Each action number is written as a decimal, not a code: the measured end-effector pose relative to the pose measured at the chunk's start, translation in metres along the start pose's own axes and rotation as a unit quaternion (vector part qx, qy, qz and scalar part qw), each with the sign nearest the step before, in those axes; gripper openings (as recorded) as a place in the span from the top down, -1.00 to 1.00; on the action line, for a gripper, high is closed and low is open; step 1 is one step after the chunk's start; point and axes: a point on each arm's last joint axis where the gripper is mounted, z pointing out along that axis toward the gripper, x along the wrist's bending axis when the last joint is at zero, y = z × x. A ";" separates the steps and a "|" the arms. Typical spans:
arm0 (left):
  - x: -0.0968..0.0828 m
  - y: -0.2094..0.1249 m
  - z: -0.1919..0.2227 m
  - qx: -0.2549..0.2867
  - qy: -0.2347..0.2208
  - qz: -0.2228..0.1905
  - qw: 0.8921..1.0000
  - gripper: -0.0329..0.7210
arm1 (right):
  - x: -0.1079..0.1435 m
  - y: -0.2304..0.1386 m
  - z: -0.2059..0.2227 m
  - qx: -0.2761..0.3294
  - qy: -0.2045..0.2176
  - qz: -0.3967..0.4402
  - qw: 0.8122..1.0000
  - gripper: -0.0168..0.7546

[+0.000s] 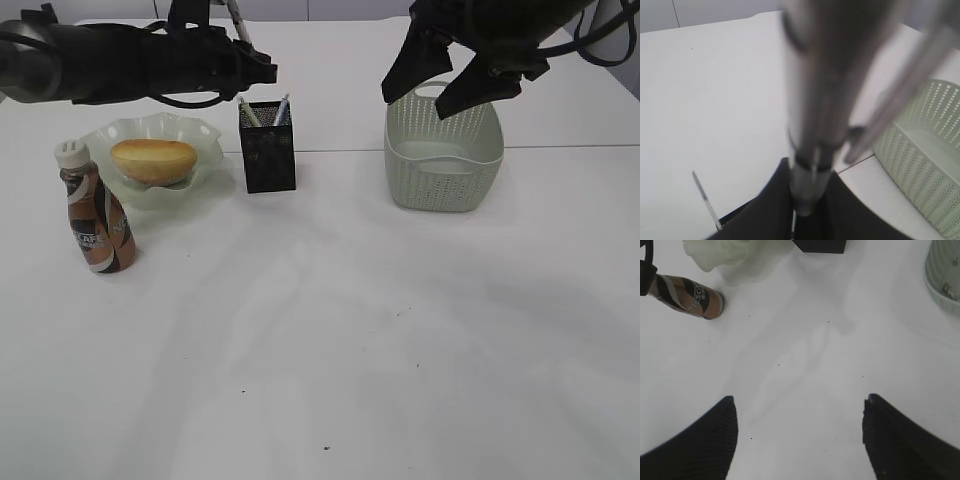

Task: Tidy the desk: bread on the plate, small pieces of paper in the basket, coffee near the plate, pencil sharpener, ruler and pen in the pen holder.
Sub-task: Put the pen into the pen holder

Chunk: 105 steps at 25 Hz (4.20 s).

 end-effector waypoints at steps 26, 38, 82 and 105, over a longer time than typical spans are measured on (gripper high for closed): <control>0.003 -0.013 0.006 0.013 0.001 -0.005 1.000 0.73 | 0.000 0.000 0.000 -0.001 -0.001 -0.001 1.000 -0.52; 0.004 -0.017 0.008 0.016 0.003 -0.006 1.000 0.73 | -0.001 0.002 0.000 -0.010 -0.004 -0.001 1.000 -0.52; 0.005 -0.043 0.019 0.040 -0.004 -0.025 0.999 0.72 | -0.001 0.004 0.000 -0.021 -0.007 -0.001 1.000 -0.52; 0.004 -0.046 0.019 0.055 -0.009 -0.046 0.997 0.72 | -0.001 0.004 0.000 -0.024 -0.008 -0.001 1.000 -0.52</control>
